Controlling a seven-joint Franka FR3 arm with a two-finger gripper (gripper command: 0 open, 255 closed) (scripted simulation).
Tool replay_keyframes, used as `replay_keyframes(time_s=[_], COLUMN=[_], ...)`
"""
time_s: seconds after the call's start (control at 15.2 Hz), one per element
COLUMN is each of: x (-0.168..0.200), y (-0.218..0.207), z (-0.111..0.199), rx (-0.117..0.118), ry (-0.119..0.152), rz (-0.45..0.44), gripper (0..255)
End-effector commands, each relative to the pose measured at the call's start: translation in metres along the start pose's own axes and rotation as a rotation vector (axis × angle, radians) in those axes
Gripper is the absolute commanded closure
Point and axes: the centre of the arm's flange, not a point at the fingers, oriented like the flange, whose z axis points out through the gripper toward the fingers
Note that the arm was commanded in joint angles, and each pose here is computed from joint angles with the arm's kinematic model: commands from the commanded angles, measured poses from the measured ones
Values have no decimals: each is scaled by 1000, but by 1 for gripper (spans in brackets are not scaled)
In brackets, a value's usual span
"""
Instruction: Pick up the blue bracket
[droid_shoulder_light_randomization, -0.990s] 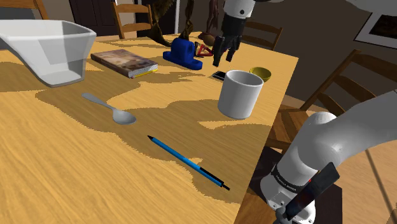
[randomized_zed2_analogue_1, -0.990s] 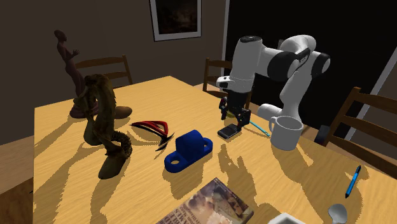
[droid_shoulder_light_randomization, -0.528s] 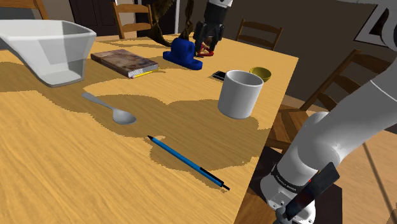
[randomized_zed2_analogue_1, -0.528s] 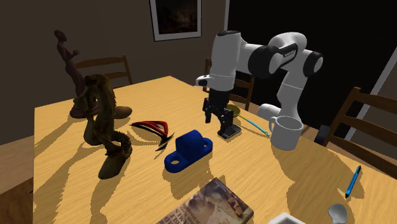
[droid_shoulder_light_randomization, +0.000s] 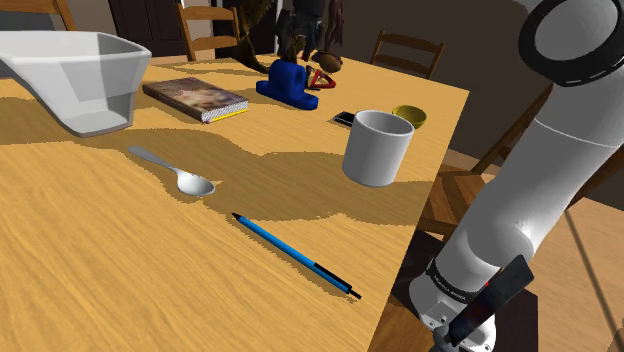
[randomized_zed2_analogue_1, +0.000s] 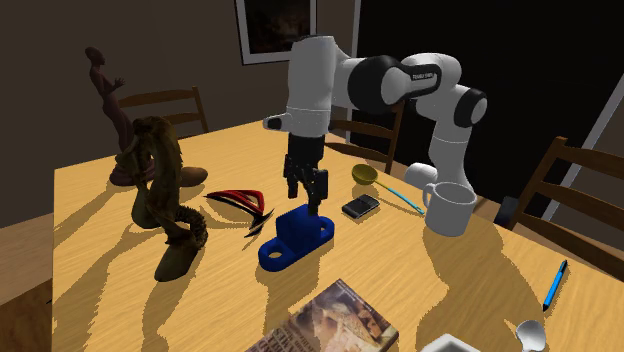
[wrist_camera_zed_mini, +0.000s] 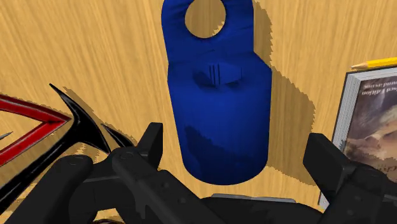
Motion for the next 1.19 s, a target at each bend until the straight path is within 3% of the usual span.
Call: replay_keyframes(time_s=[0.0, 0.2, 0.79, 0.86, 1.12], x=[23, 50, 44, 44, 44], y=[0, 3, 8, 9, 9], z=[-1, -5, 34, 34, 34], rx=[24, 49, 49, 49, 49], ry=[12, 24, 24, 24, 24], rz=[8, 18, 18, 18, 18], gripper=[0, 0, 0, 255, 255])
